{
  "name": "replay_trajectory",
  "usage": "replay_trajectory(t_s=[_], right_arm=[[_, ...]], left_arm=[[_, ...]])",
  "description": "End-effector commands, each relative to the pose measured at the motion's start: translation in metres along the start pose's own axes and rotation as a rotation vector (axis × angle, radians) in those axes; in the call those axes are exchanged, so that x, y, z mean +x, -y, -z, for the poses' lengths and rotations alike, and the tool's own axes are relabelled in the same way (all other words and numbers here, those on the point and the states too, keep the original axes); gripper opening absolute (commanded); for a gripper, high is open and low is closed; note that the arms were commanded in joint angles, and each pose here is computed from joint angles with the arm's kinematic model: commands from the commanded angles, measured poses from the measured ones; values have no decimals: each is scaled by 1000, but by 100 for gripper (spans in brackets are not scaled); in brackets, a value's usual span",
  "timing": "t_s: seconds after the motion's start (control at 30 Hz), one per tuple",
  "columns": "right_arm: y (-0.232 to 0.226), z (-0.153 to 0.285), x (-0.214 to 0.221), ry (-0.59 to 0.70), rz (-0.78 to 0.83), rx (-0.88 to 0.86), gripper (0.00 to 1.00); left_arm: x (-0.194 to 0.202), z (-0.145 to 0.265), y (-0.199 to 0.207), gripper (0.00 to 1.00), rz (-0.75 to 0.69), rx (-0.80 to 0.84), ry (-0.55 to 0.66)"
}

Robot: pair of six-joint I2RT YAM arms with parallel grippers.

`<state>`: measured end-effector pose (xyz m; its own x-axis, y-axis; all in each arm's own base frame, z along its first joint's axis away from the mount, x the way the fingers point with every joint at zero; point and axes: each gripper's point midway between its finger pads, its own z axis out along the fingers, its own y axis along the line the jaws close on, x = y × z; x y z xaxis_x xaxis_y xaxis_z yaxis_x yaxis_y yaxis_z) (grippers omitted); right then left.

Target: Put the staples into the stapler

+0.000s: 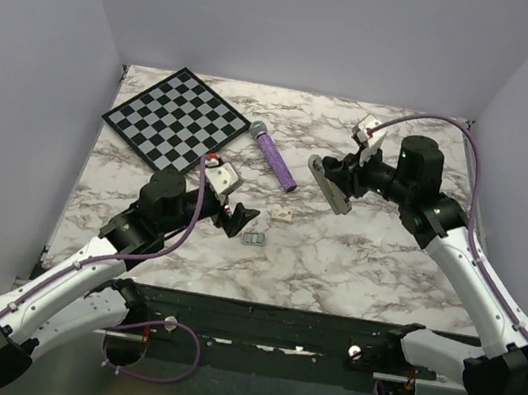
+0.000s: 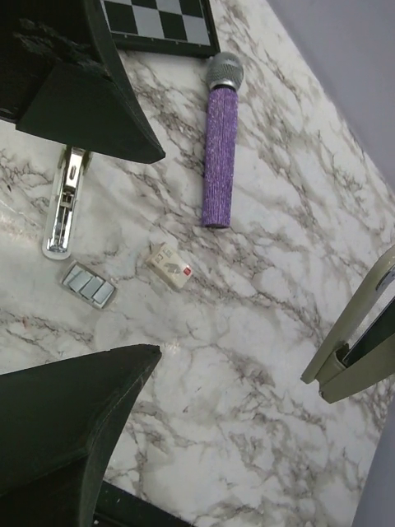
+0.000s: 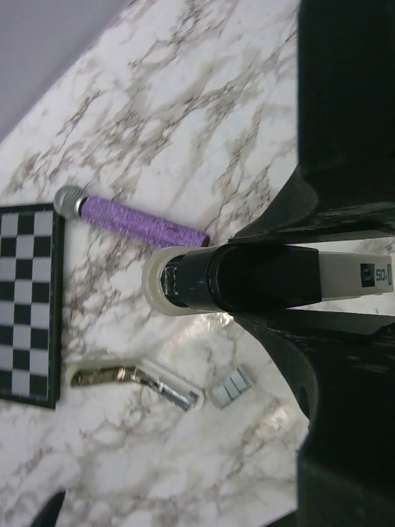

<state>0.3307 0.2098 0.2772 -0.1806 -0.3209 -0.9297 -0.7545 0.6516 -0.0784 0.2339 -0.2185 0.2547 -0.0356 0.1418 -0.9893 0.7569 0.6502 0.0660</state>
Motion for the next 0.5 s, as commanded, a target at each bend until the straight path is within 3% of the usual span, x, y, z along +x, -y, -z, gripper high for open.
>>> replay_trajectory(t_s=[0.0, 0.2, 0.47], right_arm=[[-64, 31, -41, 246, 164, -254, 1], [-114, 69, -47, 375, 239, -475, 1], [-142, 86, -37, 406, 260, -637, 1]], left_arm=[[-28, -1, 31, 99, -6, 189, 84], [-52, -2, 72, 99, 41, 447, 151], [-79, -9, 97, 99, 34, 623, 194]])
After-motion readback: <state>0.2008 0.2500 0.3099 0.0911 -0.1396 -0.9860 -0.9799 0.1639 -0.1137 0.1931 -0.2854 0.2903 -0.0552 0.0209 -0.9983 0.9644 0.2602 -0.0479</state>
